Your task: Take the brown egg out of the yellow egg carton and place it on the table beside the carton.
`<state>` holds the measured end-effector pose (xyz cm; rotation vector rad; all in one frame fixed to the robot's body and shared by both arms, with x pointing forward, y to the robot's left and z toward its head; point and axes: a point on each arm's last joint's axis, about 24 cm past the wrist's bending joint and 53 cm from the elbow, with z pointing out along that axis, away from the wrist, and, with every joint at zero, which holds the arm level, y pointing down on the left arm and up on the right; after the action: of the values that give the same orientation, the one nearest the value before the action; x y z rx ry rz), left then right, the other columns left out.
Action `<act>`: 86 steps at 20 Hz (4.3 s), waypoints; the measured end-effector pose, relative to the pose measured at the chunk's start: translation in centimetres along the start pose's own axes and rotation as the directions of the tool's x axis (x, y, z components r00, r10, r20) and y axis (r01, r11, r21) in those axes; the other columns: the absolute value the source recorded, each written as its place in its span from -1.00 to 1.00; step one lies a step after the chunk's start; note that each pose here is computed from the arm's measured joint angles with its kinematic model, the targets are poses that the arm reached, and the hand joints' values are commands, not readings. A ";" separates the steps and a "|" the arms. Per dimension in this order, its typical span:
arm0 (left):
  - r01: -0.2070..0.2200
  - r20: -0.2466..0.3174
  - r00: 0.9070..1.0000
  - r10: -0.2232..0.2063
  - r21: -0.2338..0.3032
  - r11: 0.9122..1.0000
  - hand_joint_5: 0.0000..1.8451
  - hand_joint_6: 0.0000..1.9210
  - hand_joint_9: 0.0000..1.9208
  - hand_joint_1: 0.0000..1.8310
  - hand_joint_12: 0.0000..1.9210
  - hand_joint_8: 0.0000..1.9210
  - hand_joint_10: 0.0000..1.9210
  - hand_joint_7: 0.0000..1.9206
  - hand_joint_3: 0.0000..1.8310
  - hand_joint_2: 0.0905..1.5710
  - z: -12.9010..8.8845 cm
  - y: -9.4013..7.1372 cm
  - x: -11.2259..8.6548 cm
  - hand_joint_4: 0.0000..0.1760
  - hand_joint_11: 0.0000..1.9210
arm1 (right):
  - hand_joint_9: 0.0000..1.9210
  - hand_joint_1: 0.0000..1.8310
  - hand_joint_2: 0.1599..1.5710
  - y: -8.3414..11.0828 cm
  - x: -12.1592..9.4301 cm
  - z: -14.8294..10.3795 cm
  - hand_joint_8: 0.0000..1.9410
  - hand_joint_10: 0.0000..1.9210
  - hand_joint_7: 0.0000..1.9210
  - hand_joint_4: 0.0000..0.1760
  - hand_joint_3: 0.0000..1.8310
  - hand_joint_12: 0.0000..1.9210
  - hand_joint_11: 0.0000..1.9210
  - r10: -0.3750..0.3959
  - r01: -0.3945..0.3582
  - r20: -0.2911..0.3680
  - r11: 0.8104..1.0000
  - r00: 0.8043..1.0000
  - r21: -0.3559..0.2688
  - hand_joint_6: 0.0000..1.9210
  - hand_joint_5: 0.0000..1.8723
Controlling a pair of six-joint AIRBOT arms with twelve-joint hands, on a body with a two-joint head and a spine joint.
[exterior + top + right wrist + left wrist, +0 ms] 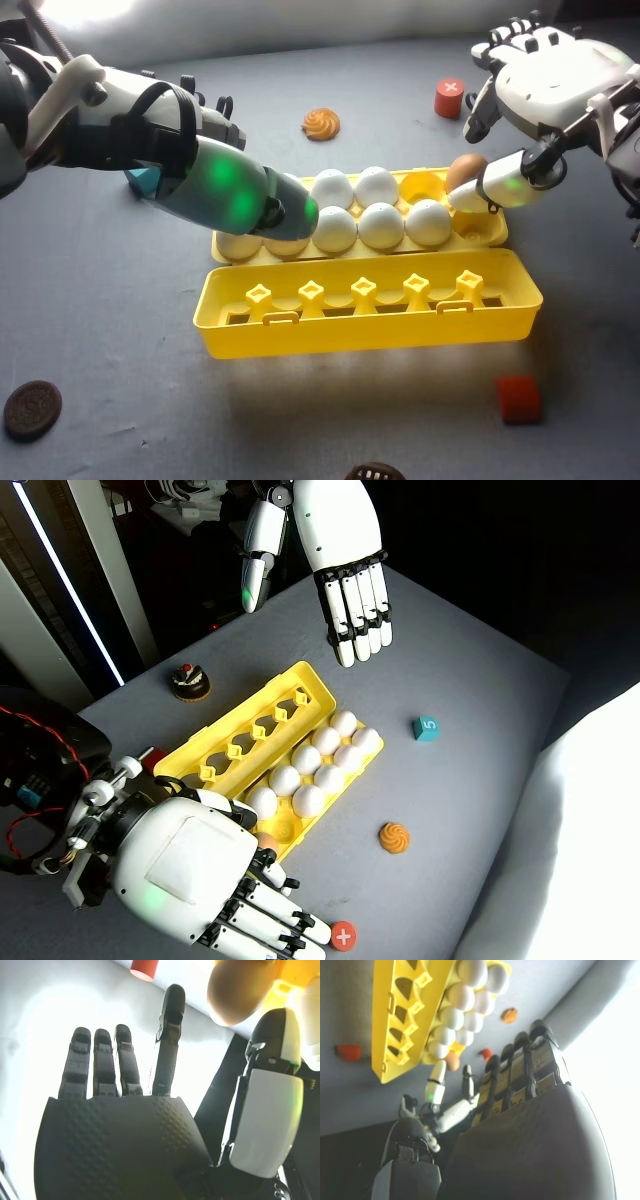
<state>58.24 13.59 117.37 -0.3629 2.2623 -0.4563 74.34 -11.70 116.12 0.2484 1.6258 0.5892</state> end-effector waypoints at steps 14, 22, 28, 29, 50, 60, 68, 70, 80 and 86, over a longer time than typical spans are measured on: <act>-0.010 0.003 1.000 0.010 -0.016 1.000 -0.98 -1.00 -1.00 -1.00 -0.81 -1.00 -1.00 -1.00 -1.00 0.38 0.0 0.4 -0.1 -1.00 -1.00 | -1.00 0.29 0.14 0.8 0.9 0.2 -1.00 -1.00 -0.76 -1.00 -1.00 -1.00 -1.00 0.006 -0.006 -0.008 1.000 1.000 -0.013 -0.85 0.55; -0.009 0.003 1.000 0.009 -0.016 1.000 -0.99 -1.00 -0.99 -1.00 -0.86 -1.00 -1.00 -0.99 -1.00 0.37 0.0 0.4 -0.1 -1.00 -1.00 | -0.99 0.30 0.14 1.8 -0.3 0.6 -1.00 -1.00 -0.70 -1.00 -1.00 -1.00 -1.00 0.027 -0.026 0.014 0.999 1.000 -0.025 -0.88 0.56; -0.008 0.003 1.000 0.008 -0.022 1.000 -0.99 -1.00 -0.99 -1.00 -0.81 -1.00 -1.00 -1.00 -1.00 0.37 0.0 0.5 -0.1 -1.00 -1.00 | -1.00 0.29 0.15 3.1 -3.9 0.3 -0.99 -1.00 -0.70 -1.00 -1.00 -1.00 -1.00 0.027 -0.023 0.081 0.999 0.996 -0.048 -0.84 0.53; -0.005 0.003 1.000 0.005 -0.022 1.000 -1.00 -1.00 -1.00 -1.00 -0.84 -1.00 -1.00 -1.00 -1.00 0.37 0.0 0.5 -0.1 -1.00 -1.00 | -0.99 0.29 0.15 2.9 -4.2 0.0 -0.99 -1.00 -0.69 -1.00 -1.00 -1.00 -1.00 0.024 -0.020 0.082 0.999 0.996 -0.046 -0.84 0.53; -0.007 0.005 1.000 0.007 -0.030 1.000 -1.00 -1.00 -1.00 -1.00 -0.88 -1.00 -1.00 -1.00 -0.99 0.40 0.0 0.7 -0.1 -1.00 -1.00 | -0.97 0.27 0.14 -3.5 -1.4 -0.6 -1.00 -1.00 -0.71 -0.83 -1.00 -1.00 -1.00 -0.215 0.213 0.047 0.976 0.976 0.043 -0.86 0.55; -0.007 0.004 1.000 0.007 -0.045 0.999 -1.00 -1.00 -1.00 -1.00 -0.85 -1.00 -1.00 -1.00 -1.00 0.39 0.0 1.1 -0.1 -1.00 -1.00 | -1.00 -0.24 0.02 -4.4 0.5 -0.8 -1.00 -1.00 -0.78 0.39 -0.99 -1.00 -1.00 -0.230 0.229 0.016 0.972 0.973 0.054 -1.00 0.00; -0.007 0.004 1.000 0.007 -0.050 0.999 -1.00 -1.00 -1.00 -1.00 -0.87 -1.00 -1.00 -1.00 -1.00 0.38 0.0 1.2 -0.1 -1.00 -1.00 | -1.00 -0.23 -0.04 -4.8 -0.4 -0.9 -0.99 -1.00 -0.78 0.45 -1.00 -1.00 -1.00 -0.248 0.246 0.032 0.968 0.968 0.059 -1.00 -0.03; -0.007 0.004 1.000 0.007 -0.050 0.999 -0.98 -1.00 -1.00 -1.00 -0.78 -1.00 -1.00 -0.99 -1.00 0.39 0.0 1.2 -0.1 -1.00 -1.00 | -1.00 -0.21 -0.05 -5.1 -0.9 -1.0 -0.99 -1.00 -0.77 0.25 -1.00 -1.00 -1.00 -0.251 0.248 0.038 0.967 0.967 0.065 -0.99 -0.02; -0.006 0.004 1.000 0.006 -0.052 0.999 -0.98 -1.00 -0.99 -1.00 -0.81 -1.00 -0.99 -0.98 -1.00 0.38 0.0 1.2 -0.1 -1.00 -1.00 | -1.00 -0.23 -0.02 -3.1 -5.0 -6.2 -0.99 -1.00 -0.81 0.36 -1.00 -1.00 -1.00 -0.221 0.220 0.047 0.975 0.974 0.025 -0.99 -0.02; -0.004 0.011 1.000 0.005 -0.043 0.999 -0.98 -0.99 -0.97 -1.00 -0.82 -0.99 -0.99 -0.98 -1.00 0.33 -0.2 0.9 -0.4 -1.00 -1.00 | -0.42 -0.38 -0.01 -1.2 -7.7 -11.0 0.15 0.17 -0.31 -1.00 -1.00 0.45 -0.70 -0.221 0.221 0.048 0.975 0.974 0.001 0.07 0.04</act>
<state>58.24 14.60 117.36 -0.3815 2.2651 -0.4028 65.00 -19.00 122.55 0.0757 1.5805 0.4129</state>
